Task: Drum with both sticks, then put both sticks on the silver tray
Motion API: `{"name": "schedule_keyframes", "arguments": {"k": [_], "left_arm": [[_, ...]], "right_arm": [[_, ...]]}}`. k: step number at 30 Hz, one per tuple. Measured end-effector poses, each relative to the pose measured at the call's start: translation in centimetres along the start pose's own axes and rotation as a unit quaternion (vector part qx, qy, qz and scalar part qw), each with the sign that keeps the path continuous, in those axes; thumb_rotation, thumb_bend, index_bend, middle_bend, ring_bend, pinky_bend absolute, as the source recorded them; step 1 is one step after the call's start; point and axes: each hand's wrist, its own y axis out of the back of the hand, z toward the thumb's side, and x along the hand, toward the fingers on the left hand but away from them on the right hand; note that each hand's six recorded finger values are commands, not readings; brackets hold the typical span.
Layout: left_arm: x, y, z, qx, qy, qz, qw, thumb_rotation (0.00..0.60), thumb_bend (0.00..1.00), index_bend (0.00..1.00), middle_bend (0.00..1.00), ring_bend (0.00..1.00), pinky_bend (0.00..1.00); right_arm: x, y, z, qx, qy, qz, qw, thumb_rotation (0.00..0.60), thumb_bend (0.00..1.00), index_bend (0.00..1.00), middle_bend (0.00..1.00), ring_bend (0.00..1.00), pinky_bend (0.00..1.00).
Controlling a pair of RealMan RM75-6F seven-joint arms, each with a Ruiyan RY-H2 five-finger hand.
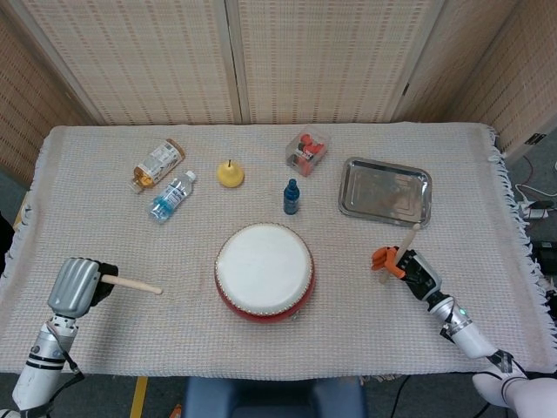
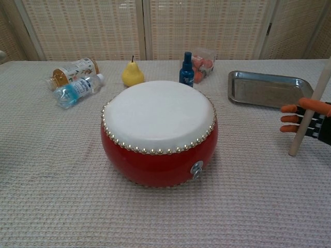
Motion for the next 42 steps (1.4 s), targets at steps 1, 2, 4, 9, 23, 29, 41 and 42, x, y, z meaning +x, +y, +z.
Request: {"name": "schedule_keyframes", "arguments": {"k": [1,2,4,9,23,29,41,42], "left_arm": [[0.0,0.0,0.0,0.000,0.000,0.000,1.0000,0.600,0.89,1.00,1.00,1.00,1.00],[0.0,0.0,0.0,0.000,0.000,0.000,1.0000,0.600,0.89,1.00,1.00,1.00,1.00],[0.0,-0.1,0.0,0.000,0.000,-0.001,1.0000,0.600,0.89,1.00,1.00,1.00,1.00],[0.0,-0.2,-0.1,-0.001,0.000,-0.003,1.0000,0.600,0.89,1.00,1.00,1.00,1.00],[-0.2,-0.5,-0.2,-0.001,0.000,-0.009,1.0000,0.600,0.89,1.00,1.00,1.00,1.00],[-0.2,-0.4,-0.3,-0.001,0.002,-0.010,0.9999,0.600,0.89,1.00,1.00,1.00,1.00],[-0.3,-0.5,-0.6,-0.001,0.002,-0.014,0.9999,0.600,0.89,1.00,1.00,1.00,1.00],[-0.2,-0.5,-0.6,0.000,0.000,-0.016,0.9999,0.600,0.89,1.00,1.00,1.00,1.00]], "right_arm": [[0.0,0.0,-0.1,0.001,-0.002,0.000,1.0000,0.550,0.33,0.66,0.44,0.40,0.41],[0.0,0.0,-0.2,0.002,-0.004,0.000,1.0000,0.550,0.33,0.67,0.45,0.41,0.41],[-0.1,0.0,-0.5,0.006,-0.008,-0.001,1.0000,0.550,0.33,0.69,0.46,0.42,0.42],[-0.1,-0.1,-1.1,0.012,-0.016,-0.001,0.9998,0.552,0.33,0.73,0.49,0.45,0.46],[-0.8,-0.5,-2.2,0.032,-0.030,-0.002,0.9990,0.537,0.33,1.00,0.72,0.70,0.60],[-1.5,-1.2,-2.7,0.053,-0.032,0.004,0.9980,0.600,0.38,1.00,0.89,0.89,0.75],[-2.6,-2.1,-1.7,0.112,-0.005,0.006,0.9936,0.600,0.78,1.00,1.00,1.00,1.00],[-2.7,-1.9,-1.4,0.133,-0.006,0.009,0.9910,0.600,0.79,1.00,1.00,1.00,1.00]]}}
